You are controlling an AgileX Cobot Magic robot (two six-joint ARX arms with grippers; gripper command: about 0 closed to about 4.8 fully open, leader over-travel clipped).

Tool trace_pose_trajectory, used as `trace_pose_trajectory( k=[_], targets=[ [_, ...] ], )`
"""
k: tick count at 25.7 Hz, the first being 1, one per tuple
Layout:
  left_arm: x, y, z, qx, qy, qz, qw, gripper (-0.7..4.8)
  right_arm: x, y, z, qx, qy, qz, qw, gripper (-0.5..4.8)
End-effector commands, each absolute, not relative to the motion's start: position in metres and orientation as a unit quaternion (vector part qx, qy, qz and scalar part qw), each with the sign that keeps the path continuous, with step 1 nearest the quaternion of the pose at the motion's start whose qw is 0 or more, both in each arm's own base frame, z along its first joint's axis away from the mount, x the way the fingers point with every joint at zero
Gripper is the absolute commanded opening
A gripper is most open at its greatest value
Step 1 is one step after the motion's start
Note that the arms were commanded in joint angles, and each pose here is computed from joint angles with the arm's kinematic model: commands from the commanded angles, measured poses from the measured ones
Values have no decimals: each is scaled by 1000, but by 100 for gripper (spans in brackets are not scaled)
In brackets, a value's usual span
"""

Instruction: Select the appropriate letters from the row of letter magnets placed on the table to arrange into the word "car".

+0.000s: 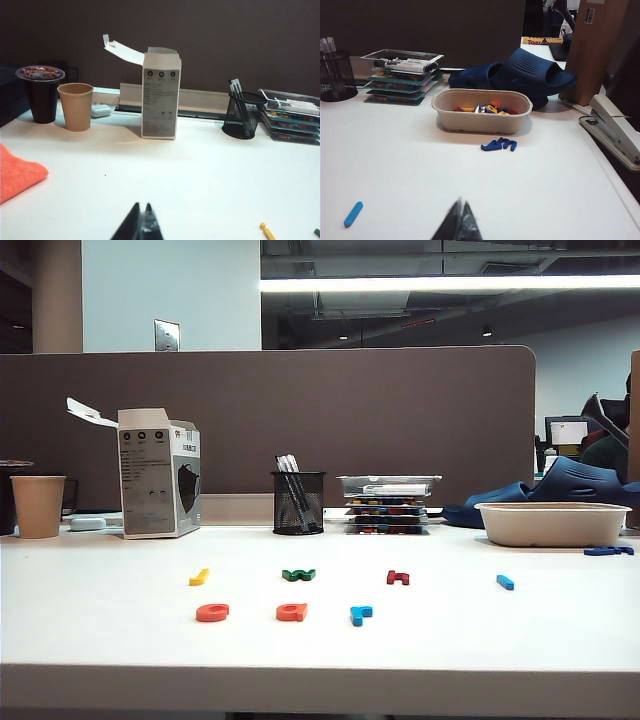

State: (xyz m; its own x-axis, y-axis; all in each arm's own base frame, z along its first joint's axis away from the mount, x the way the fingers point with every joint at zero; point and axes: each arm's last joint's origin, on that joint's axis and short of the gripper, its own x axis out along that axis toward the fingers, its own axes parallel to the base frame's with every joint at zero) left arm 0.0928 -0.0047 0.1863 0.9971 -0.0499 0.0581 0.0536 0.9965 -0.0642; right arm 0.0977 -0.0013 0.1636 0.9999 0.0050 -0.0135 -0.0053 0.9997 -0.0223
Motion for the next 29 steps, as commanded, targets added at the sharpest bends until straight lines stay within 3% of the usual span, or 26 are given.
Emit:
trace_pose_trajectory(
  k=[1, 29],
  targets=[
    [94, -4, 181, -29, -28, -21, 999, -6, 98, -1, 164, -13, -2, 1, 1000, 0],
    [97, -5, 169, -31, -21, -27, 999, -5, 98, -1, 163, -13, 0, 1, 1000, -1]
  ],
)
